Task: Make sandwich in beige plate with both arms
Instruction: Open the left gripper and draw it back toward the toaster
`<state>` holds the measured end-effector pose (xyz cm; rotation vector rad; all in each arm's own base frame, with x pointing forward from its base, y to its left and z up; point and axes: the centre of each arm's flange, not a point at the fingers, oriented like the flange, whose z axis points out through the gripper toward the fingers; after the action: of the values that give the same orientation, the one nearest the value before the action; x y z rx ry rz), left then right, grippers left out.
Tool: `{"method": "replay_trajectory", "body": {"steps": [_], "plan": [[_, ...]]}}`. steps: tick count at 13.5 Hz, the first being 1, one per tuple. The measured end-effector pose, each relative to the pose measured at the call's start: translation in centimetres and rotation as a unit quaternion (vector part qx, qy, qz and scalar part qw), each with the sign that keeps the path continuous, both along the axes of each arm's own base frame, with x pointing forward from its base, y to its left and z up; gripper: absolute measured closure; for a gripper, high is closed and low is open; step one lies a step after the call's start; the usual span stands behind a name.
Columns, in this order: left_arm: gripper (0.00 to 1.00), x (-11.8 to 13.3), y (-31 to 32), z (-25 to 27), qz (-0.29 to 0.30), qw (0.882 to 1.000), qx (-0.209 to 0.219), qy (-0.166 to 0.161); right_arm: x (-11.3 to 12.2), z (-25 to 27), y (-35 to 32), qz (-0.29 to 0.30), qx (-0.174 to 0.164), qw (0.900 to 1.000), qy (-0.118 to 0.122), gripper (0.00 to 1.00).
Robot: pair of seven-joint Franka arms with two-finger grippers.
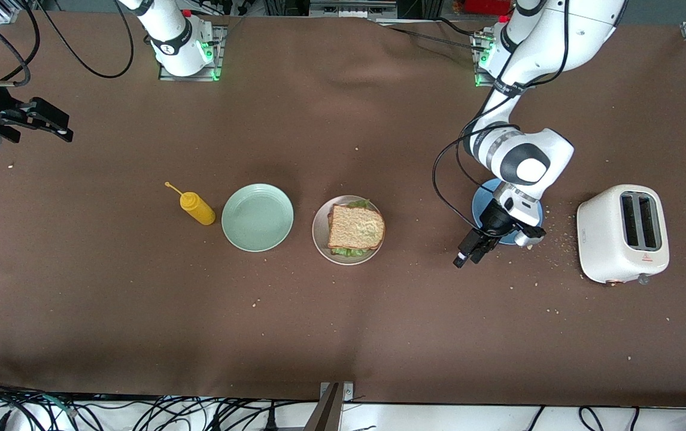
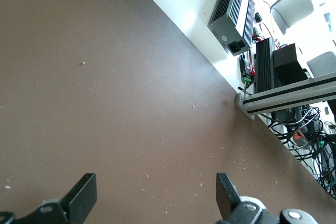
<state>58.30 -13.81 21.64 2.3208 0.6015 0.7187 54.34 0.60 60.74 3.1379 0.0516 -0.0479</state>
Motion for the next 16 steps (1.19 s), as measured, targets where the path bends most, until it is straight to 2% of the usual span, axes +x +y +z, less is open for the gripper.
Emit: {"method": "replay_trajectory", "body": {"steps": [4,9,11,13,14,16], "plan": [[0.0,1.1,1.5,-0.2,-0.083,0.993,0.079,-0.014,0.0,0.0,0.1,0.001,0.0,1.0,0.0,0.0],[0.0,2.3,5.0,-1.0,-0.12,0.985,0.126,-0.015,0.0,0.0,0.2,0.001,0.0,1.0,0.001,0.0],[0.0,3.3,6.8,-0.4,-0.138,0.983,0.121,-0.025,0.0,0.0,0.2,0.002,0.0,1.0,0.001,0.0],[0.0,4.6,8.3,1.6,-0.143,0.985,0.093,-0.028,0.0,0.0,0.2,0.002,0.0,1.0,0.001,0.0],[0.0,5.2,8.8,3.2,-0.138,0.988,0.072,-0.016,0.0,0.0,0.2,0.002,0.0,1.0,0.001,0.0],[0.0,6.2,9.1,7.1,-0.131,0.99,0.037,0.028,0.0,0.0,0.3,0.002,0.0,1.0,0.001,0.0]]}}
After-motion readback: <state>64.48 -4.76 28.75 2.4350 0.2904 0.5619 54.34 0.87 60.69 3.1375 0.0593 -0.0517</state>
